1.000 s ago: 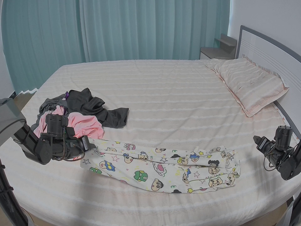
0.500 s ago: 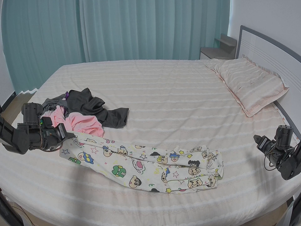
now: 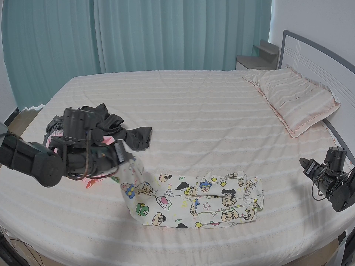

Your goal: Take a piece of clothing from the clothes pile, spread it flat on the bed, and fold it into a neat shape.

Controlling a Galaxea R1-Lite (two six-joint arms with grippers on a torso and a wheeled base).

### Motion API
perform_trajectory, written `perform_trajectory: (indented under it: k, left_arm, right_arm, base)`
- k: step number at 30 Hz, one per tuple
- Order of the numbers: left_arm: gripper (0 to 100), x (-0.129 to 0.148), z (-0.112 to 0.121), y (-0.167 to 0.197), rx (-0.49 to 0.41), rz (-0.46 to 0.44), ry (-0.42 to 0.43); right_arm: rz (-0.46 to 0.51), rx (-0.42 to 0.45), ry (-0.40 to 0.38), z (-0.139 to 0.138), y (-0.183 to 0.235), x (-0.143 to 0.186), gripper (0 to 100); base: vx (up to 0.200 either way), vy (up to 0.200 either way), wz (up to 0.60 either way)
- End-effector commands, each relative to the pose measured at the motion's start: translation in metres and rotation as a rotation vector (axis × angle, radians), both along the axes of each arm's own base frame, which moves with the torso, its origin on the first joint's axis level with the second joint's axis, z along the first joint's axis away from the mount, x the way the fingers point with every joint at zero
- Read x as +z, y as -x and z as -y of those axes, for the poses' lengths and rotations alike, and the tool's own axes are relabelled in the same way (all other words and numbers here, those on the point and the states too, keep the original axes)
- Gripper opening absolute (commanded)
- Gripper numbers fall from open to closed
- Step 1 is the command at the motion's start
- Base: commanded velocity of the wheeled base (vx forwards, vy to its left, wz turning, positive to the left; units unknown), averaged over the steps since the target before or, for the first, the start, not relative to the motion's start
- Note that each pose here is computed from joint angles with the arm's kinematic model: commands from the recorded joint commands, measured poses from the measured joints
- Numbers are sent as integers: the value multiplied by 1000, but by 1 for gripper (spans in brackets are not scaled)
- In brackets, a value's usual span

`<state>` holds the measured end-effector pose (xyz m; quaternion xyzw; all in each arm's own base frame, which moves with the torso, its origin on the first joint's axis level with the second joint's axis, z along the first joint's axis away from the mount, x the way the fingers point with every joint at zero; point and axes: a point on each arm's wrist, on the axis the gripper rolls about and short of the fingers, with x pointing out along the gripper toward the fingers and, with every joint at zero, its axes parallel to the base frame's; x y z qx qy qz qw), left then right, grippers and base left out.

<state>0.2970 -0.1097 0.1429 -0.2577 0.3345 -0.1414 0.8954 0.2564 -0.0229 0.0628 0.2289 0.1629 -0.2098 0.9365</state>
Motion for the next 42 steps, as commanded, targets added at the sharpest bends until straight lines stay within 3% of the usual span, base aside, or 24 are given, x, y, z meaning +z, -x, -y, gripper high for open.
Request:
perform_trajectory:
  k: [1, 4, 12, 21, 31, 33, 39, 42]
  left_arm:
    - [0, 1, 88, -2, -114, -15, 0]
    - [0, 5, 123, -5, -155, 4, 8]
    - [0, 8, 172, -13, -248, 34, 36]
    - [0, 24, 174, -10, -311, 70, 86]
    - [0, 27, 171, -15, -510, 80, 226]
    - [0, 27, 170, -17, -512, 87, 234]
    - [0, 26, 172, -32, -482, 77, 390]
    - [0, 26, 172, -33, -489, 79, 404]
  right_arm:
    - [-3, 1, 1, 0, 0, -1, 100]
    - [-6, -1, 0, 0, -1, -2, 100]
    - [-9, 4, 2, -2, -1, -2, 100]
    - [-14, 11, 2, -3, -1, -3, 100]
    - [-18, 12, 2, -4, -2, -5, 100]
    - [-20, 12, 2, -4, -2, -5, 100]
    - [-23, 22, 1, -7, -2, -6, 100]
    - [-23, 22, 1, -7, -2, -6, 100]
  base:
    - [0, 0, 0]
    - [0, 0, 0]
    - [0, 0, 0]
    - [0, 0, 0]
    - [0, 0, 0]
    - [0, 0, 0]
    - [0, 0, 0]
    - [0, 0, 0]
